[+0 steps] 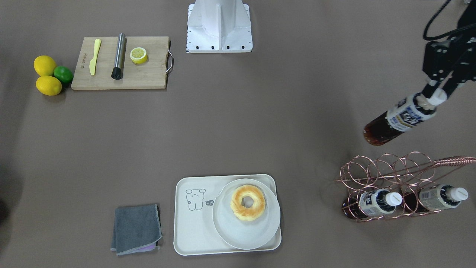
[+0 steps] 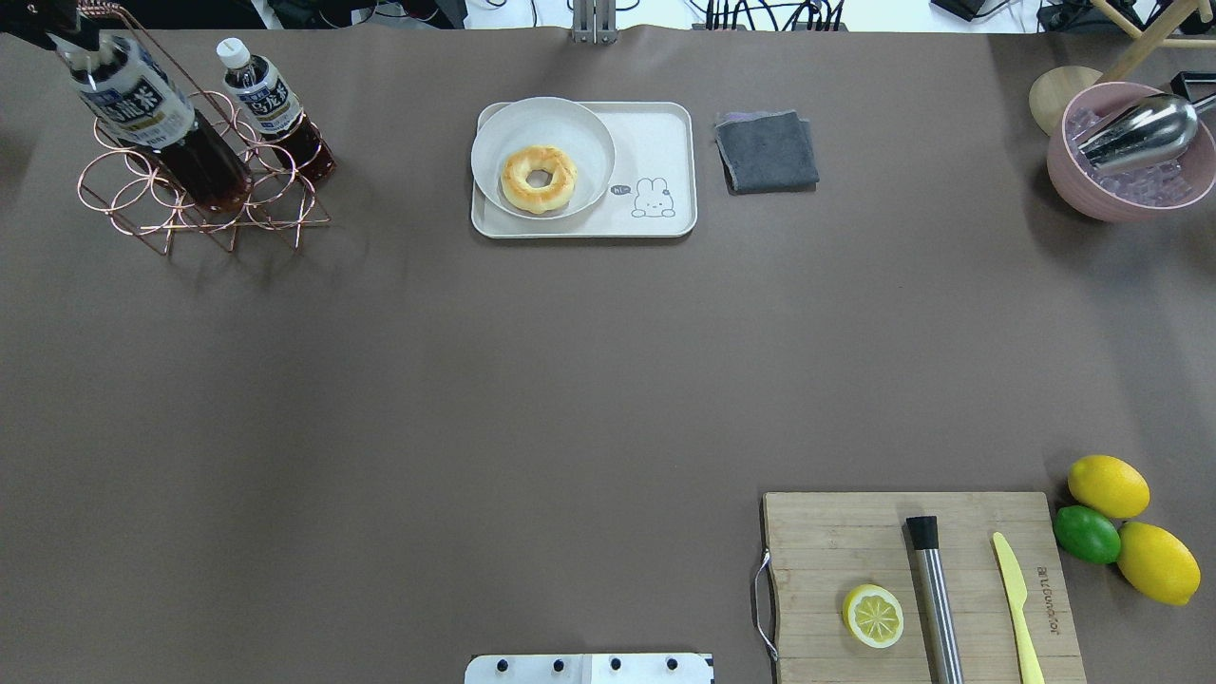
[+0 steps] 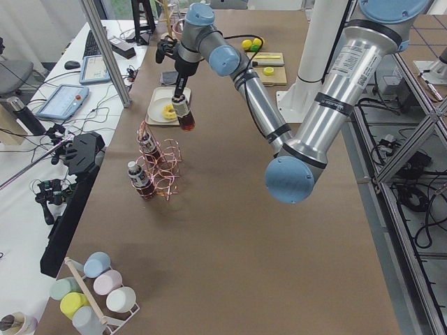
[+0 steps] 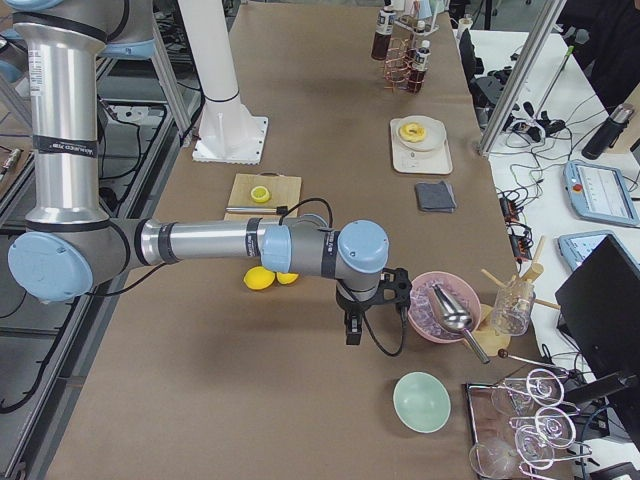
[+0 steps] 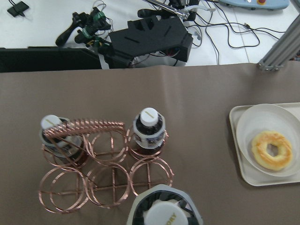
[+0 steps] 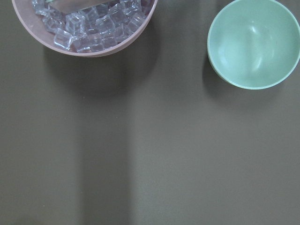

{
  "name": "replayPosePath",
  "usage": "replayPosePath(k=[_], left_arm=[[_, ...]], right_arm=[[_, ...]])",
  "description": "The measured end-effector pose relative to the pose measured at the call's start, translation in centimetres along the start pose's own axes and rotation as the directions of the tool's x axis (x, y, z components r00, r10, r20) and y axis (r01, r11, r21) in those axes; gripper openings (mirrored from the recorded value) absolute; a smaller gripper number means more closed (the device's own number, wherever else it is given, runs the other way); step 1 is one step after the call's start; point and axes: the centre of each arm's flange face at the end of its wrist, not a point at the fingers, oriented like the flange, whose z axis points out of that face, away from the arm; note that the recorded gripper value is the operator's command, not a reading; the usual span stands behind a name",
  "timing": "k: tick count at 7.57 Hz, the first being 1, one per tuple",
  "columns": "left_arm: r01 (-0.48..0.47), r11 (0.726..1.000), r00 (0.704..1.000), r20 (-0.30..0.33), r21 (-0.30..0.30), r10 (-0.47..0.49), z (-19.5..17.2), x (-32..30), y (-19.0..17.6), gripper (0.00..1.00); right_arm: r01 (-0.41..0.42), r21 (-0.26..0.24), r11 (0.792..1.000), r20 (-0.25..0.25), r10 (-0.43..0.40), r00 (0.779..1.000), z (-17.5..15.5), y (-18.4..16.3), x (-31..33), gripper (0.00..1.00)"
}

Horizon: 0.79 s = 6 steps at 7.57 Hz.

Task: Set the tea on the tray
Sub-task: 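Carry the bottle toward the tray and set it on the table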

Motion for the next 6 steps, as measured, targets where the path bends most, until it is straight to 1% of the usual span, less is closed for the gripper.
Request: replayPosePath(k=[1, 3, 6], left_arm=[[0.018, 1.000, 1.000, -0.003, -0.014, -0.018, 1.0, 3.8, 1.2, 0.00], [0.037, 0.999, 0.998, 0.042, -0.016, -0.036, 2.4, 13.7, 4.2, 0.00], [0.049, 0.999, 0.995, 0.081, 0.023, -0.051, 6.7, 24.8, 10.8, 0.00]], right_arm=[[0.001, 0.000, 1.000, 0.000, -0.001, 1.000, 0.0, 0.0, 0.0, 1.00], [0.002, -0.001, 1.000, 0.001, -0.002, 1.000, 0.1, 0.1, 0.1, 1.00], [0.002, -0.003, 1.000, 0.012, -0.002, 1.000, 0.3, 0.4, 0.1, 1.00]])
